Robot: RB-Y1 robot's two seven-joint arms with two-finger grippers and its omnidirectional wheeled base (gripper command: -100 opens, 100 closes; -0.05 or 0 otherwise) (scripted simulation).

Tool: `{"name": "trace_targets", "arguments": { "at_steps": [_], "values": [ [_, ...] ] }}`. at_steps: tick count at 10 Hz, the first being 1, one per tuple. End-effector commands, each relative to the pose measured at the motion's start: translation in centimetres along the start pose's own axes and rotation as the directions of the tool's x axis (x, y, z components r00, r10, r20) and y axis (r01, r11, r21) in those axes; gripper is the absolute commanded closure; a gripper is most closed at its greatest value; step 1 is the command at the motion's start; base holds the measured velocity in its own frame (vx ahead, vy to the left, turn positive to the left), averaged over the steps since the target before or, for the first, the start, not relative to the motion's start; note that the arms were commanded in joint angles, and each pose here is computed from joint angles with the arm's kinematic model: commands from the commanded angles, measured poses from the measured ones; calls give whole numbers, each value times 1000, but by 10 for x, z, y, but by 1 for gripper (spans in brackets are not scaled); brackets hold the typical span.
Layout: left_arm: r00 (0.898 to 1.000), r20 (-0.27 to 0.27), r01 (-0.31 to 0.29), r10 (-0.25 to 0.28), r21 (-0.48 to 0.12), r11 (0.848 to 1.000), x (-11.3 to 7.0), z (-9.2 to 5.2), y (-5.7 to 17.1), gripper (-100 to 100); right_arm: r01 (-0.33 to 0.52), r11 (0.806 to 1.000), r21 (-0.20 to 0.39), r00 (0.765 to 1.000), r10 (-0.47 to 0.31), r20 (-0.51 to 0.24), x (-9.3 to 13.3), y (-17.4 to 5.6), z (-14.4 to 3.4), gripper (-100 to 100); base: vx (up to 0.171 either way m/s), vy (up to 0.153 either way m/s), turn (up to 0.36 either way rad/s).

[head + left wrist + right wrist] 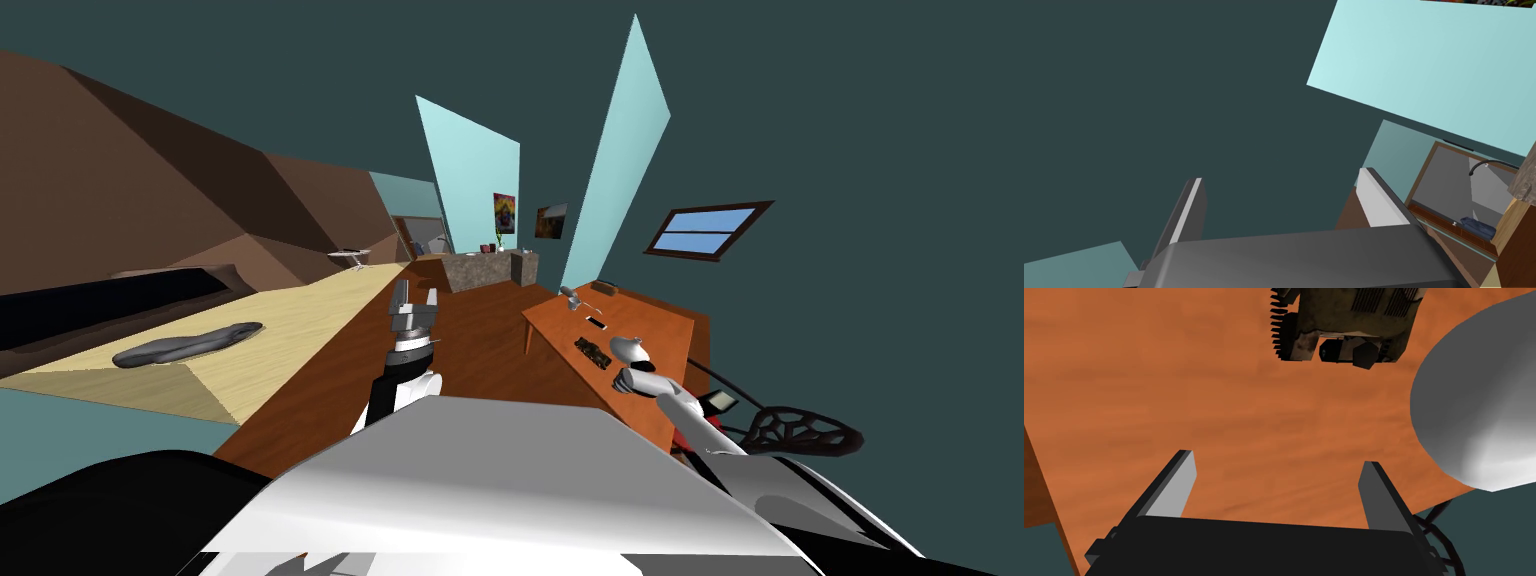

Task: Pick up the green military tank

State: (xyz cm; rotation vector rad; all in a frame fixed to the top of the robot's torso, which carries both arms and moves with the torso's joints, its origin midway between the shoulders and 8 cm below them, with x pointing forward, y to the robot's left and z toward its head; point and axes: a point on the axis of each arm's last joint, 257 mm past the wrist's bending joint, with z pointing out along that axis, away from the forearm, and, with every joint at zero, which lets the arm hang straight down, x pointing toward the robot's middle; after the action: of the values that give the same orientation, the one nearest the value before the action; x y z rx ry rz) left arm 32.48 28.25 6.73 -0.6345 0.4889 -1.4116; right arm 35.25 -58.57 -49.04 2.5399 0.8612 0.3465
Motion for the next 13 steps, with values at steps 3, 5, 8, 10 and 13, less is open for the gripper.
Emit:
{"name": "trace_targets", "arguments": {
  "at_steps": [3,5,8,10,13],
  "values": [
    [1000,0,0,0,0,1000,0,0,0,0,-174,978,114,983,180,-45,32,-34,0,-100,-26,-109,32],
    [1000,0,0,0,0,1000,0,0,0,0,-235,958,162,967,247,-56,45,-46,-1,-100,-8,-108,35],
    [1000,0,0,0,0,1000,0,0,0,0,-301,928,217,943,323,-73,63,-59,-3,-100,-11,-89,30],
    [1000,0,0,0,0,1000,0,0,0,0,-378,878,293,905,418,-86,88,-74,-8,-100,-8,-110,50],
    [1000,0,0,0,0,1000,0,0,0,0,-432,828,358,866,492,-93,112,-85,-13,-100,7,-107,54]
  ]
}}
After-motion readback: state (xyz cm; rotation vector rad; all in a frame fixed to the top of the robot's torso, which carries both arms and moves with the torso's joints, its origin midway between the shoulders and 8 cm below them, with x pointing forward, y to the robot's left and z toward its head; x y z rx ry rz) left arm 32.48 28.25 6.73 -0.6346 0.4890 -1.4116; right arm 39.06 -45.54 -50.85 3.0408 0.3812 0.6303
